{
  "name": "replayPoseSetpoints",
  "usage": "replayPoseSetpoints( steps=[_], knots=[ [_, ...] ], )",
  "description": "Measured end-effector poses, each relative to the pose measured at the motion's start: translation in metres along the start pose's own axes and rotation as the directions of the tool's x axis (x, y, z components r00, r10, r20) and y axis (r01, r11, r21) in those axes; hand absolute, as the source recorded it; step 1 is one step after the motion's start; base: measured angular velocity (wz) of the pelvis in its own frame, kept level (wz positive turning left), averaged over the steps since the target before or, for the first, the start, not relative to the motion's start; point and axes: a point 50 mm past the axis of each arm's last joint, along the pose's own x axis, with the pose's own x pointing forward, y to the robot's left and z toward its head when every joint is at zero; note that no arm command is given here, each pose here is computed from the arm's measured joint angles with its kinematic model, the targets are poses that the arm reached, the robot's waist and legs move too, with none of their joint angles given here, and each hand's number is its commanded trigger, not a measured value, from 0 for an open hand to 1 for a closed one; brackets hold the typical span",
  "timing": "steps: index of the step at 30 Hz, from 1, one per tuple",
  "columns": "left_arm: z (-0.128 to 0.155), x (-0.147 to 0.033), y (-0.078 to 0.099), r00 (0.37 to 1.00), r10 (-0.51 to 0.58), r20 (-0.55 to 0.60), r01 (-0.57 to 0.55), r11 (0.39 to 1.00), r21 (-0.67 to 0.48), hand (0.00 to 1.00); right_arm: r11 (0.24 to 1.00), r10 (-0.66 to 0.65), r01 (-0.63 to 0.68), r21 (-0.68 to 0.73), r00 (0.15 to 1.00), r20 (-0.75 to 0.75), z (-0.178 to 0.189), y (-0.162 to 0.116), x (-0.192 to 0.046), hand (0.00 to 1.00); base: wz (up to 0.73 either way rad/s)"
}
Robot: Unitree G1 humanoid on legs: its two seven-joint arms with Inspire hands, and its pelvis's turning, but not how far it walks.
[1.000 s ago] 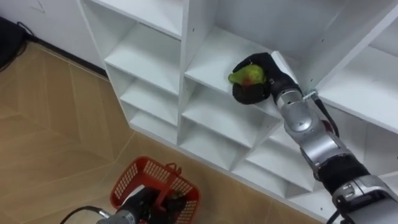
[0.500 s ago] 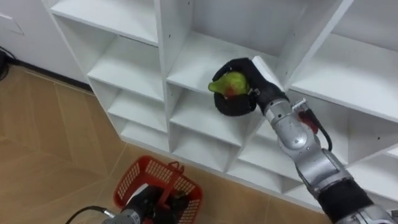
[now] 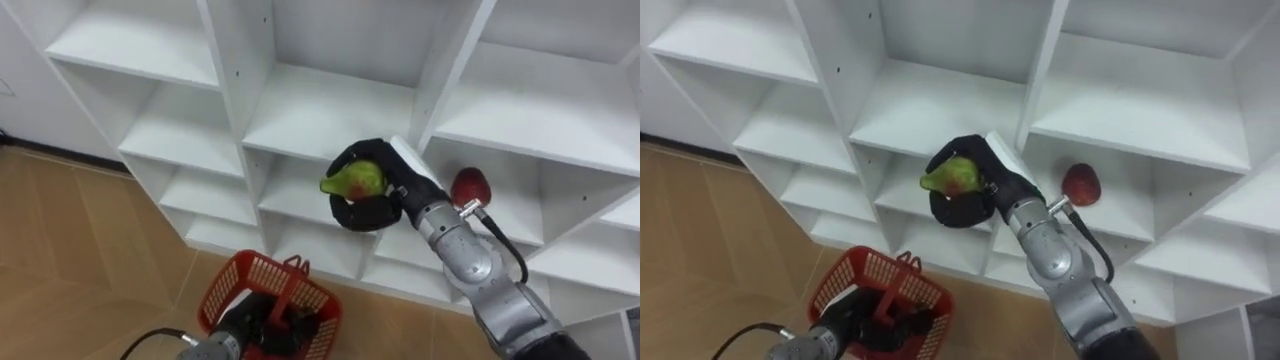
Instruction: Collect fruits from the closet
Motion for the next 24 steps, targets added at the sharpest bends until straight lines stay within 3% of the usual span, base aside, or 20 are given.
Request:
replayPoseSetpoints(
  steps=[12,24],
  knots=[
    [0.011,0.002,-0.006,0.998,-0.014,0.061,0.015,1.0,-0.02,1.0,0.996,0.08,-0.074,0.055,0.99,-0.114,-0.03,0.026,-0.025,1.0,-0.09],
    [0.032,0.001,-0.01,0.984,-0.066,0.166,0.065,0.998,0.015,1.0,0.985,0.162,-0.169,-0.033,0.974,-0.156,-0.04,0.034,-0.03,1.0,-0.03]
  ],
)
